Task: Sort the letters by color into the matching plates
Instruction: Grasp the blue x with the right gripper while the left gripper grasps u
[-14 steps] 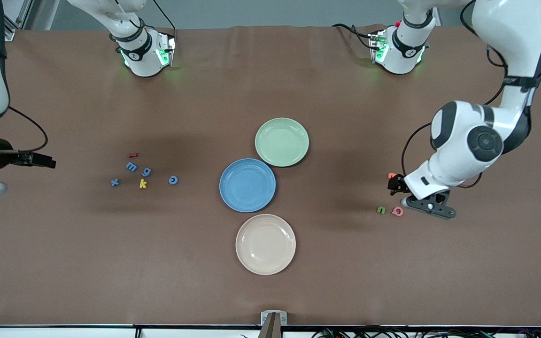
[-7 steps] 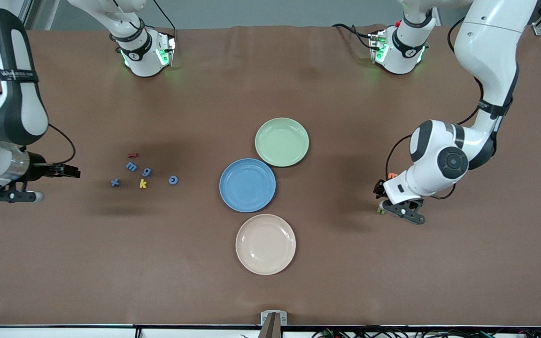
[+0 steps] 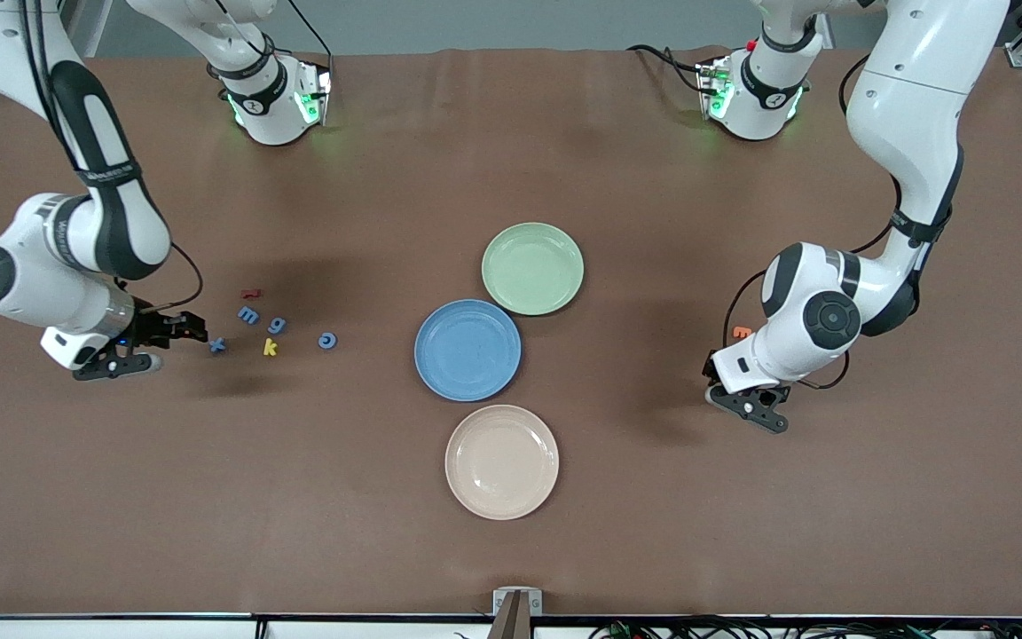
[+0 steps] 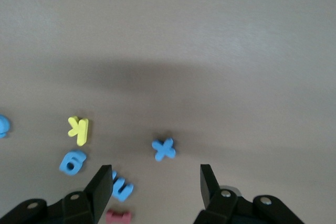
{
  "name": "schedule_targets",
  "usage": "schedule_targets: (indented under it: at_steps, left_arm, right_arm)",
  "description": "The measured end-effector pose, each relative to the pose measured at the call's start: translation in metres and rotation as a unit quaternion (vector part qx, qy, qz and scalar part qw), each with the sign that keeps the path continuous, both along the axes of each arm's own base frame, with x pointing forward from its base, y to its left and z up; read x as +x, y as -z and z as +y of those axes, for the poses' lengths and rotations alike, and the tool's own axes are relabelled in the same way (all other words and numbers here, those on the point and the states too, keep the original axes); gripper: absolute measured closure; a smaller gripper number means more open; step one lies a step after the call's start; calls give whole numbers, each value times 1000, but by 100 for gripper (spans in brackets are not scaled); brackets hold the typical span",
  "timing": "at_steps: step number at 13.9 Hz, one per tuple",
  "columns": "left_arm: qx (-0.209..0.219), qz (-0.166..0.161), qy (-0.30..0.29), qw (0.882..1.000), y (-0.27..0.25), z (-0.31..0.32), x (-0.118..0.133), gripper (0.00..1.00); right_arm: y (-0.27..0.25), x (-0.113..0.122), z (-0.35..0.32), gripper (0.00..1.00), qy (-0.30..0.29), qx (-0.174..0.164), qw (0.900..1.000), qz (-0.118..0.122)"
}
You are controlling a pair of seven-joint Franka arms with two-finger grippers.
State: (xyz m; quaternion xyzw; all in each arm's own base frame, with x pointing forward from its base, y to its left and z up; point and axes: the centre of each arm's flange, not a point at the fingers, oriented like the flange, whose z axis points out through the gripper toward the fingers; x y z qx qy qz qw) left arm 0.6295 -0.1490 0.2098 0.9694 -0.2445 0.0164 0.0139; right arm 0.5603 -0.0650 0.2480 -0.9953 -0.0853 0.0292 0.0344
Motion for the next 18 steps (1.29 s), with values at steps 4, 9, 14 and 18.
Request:
schedule_targets:
  at_steps: [4, 9, 14, 18]
  left_arm:
    - [-1, 4, 0, 1000, 9, -1, 3, 45]
    - [-1, 6, -5, 1000, 19, -2, 3, 48]
    - [-2, 10, -6, 1000, 29, -1, 4, 49]
    - [-3, 9, -7, 1000, 31, -1, 5, 59]
  right_arm:
    - [36, -10, 2, 23, -18, -7, 1000, -15]
    - [60, -13, 1, 24, -20, -9, 1000, -9]
    - [69, -16, 1, 26, -21, -9, 1000, -3]
    - [74, -17, 1, 29, -22, -9, 1000, -1]
